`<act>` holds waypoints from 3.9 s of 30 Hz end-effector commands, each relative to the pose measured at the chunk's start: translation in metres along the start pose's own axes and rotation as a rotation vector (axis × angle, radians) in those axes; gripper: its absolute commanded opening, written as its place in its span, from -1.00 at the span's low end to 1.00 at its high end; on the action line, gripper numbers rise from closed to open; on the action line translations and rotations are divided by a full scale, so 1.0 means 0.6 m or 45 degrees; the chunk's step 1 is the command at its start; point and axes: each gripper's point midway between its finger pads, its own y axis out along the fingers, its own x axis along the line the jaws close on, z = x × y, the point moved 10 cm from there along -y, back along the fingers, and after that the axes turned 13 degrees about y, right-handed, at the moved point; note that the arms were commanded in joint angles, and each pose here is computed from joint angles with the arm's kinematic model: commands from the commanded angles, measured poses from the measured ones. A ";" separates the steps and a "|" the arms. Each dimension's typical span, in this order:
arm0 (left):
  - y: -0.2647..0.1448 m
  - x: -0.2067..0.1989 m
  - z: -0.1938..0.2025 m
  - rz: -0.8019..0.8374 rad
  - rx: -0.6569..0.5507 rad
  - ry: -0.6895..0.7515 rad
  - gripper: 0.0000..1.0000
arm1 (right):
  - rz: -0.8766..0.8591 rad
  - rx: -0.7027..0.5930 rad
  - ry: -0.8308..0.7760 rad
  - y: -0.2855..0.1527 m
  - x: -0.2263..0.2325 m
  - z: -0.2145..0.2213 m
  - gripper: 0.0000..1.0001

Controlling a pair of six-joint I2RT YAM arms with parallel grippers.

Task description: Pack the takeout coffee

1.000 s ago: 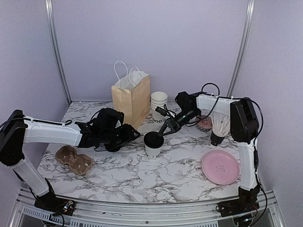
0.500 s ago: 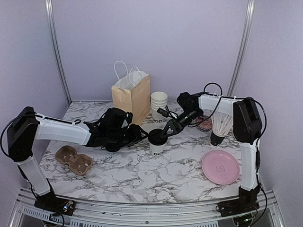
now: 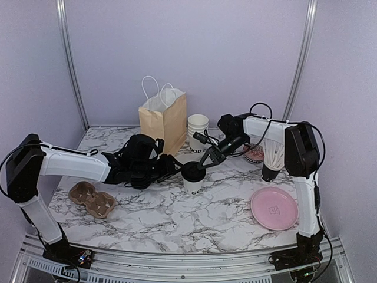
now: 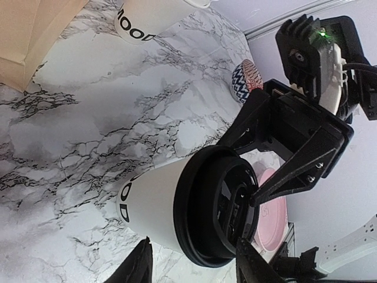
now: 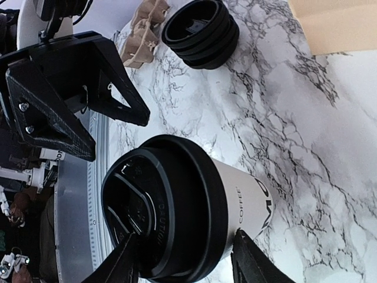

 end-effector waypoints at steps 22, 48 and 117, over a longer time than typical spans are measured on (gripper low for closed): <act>-0.015 -0.010 -0.032 -0.039 -0.145 0.124 0.19 | 0.069 -0.040 -0.099 -0.035 0.028 -0.021 0.63; 0.026 -0.039 -0.019 0.106 -0.014 0.186 -0.10 | 0.226 -0.072 0.038 -0.025 0.004 0.001 0.09; 0.012 0.041 0.066 -0.124 0.163 -0.022 -0.52 | 0.202 0.085 0.103 0.049 0.009 0.043 0.16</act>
